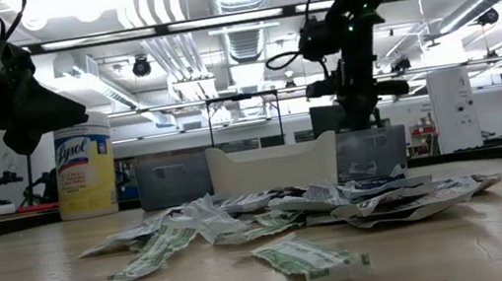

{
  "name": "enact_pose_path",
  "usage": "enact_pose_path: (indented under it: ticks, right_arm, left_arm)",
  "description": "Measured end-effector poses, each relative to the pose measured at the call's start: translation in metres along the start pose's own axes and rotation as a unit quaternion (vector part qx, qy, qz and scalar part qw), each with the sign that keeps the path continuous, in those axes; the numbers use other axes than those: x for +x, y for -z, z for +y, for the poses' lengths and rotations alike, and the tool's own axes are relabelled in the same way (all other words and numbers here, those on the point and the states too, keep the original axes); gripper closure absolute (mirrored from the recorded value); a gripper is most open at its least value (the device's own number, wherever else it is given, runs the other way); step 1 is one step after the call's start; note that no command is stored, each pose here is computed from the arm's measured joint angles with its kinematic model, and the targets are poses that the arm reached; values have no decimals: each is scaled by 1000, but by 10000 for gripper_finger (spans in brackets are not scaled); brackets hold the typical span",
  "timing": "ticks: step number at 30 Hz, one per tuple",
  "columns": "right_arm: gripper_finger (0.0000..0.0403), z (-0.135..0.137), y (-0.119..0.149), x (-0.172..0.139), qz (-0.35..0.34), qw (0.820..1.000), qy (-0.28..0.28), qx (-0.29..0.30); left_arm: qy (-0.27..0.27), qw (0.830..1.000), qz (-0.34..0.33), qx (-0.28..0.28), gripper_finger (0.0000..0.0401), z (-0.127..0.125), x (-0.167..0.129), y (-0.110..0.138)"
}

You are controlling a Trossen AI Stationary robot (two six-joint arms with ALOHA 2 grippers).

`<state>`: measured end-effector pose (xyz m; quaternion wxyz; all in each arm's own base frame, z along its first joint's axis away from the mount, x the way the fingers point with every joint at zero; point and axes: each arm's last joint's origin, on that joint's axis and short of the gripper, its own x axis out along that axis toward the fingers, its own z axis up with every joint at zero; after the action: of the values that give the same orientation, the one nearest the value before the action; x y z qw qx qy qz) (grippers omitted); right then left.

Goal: Pick & Place First Aid Supplies
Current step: Put the blue alcohol pad into the right black bin

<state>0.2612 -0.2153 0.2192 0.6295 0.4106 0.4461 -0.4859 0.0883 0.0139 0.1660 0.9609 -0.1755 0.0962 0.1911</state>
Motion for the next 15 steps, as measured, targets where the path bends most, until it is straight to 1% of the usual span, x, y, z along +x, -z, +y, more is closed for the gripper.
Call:
enact_pose_path:
  ticks: [7,15]
  right_arm:
    - [394,-1,-10,19,41,999,35,-9]
    - [394,2,-14,19,37,999,29,-25]
  left_arm:
    - [0,1000,0,0,307,0,0,0]
    - [0,1000,0,0,307,0,0,0]
